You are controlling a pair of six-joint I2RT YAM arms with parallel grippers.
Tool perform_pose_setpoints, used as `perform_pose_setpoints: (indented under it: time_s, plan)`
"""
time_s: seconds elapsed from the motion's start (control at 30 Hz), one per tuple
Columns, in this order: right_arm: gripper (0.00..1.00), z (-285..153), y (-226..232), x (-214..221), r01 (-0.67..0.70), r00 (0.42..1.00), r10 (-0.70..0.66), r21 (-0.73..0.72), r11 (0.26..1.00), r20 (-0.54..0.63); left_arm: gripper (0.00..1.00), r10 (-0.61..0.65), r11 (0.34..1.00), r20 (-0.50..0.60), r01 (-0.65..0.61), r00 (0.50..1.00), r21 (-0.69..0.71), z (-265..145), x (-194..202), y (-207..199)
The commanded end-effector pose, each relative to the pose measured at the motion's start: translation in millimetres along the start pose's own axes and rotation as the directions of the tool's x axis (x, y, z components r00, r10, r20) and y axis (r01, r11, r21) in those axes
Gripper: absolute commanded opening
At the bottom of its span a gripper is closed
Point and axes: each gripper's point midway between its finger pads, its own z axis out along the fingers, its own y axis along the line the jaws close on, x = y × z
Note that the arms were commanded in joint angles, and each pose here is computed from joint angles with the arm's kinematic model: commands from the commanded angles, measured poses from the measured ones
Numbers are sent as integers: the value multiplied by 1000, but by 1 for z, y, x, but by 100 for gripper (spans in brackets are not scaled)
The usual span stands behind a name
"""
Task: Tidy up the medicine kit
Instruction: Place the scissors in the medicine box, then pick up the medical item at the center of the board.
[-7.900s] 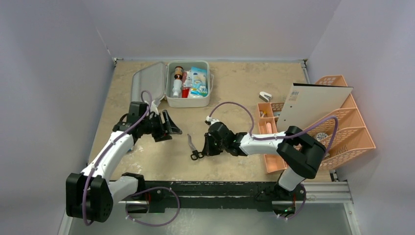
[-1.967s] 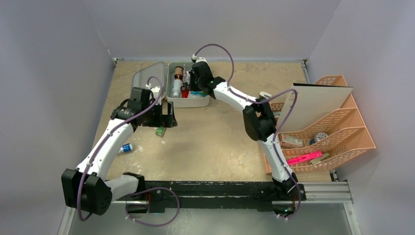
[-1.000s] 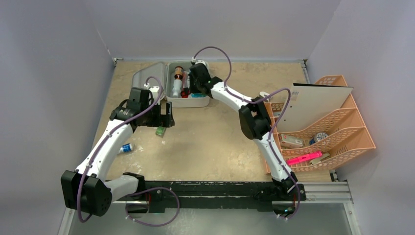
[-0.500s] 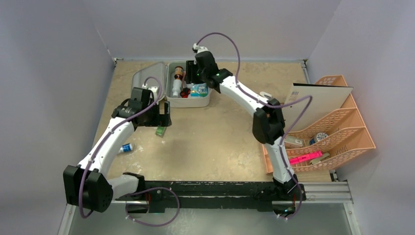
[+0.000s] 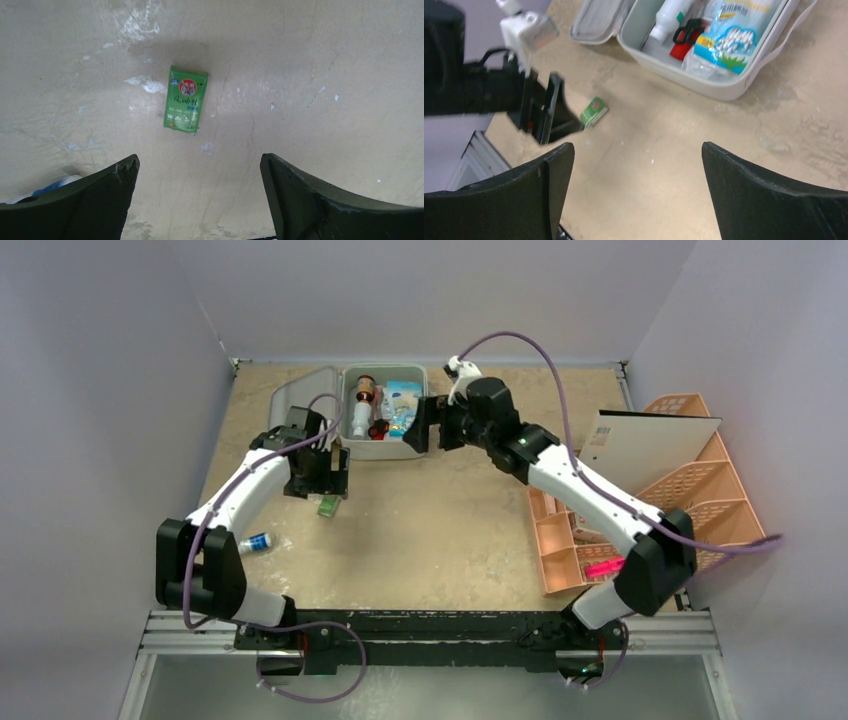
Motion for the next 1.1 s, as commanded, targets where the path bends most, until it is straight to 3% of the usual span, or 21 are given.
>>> perform_pose_setpoints:
  time_s: [0.0,0.23,0.4,0.63,0.97,1.07]
  plan:
    - [99,-43,18,3,-14,1000,16,-95,995,27,89,61,998,22,-60,998,-35,-1,-24,7]
    - [99,-80,13,45,-77,997,76,-120,990,-5,82,88,993,-82,-94,993,-71,24,-10,17]
    - [99,-91,10,59,-90,996,88,-115,989,-19,74,112,994,-110,-111,988,11,40,-4,7]
    - [99,-105,17,52,-81,996,84,-144,986,12,64,119,993,-160,-120,980,1,54,-5,10]
    - [99,-106,17,49,-81,996,85,-144,986,26,64,133,990,-207,-138,969,-7,75,-7,14]
    - [99,-106,17,50,-84,996,88,-142,986,22,59,137,990,-218,-139,966,5,78,-8,12]
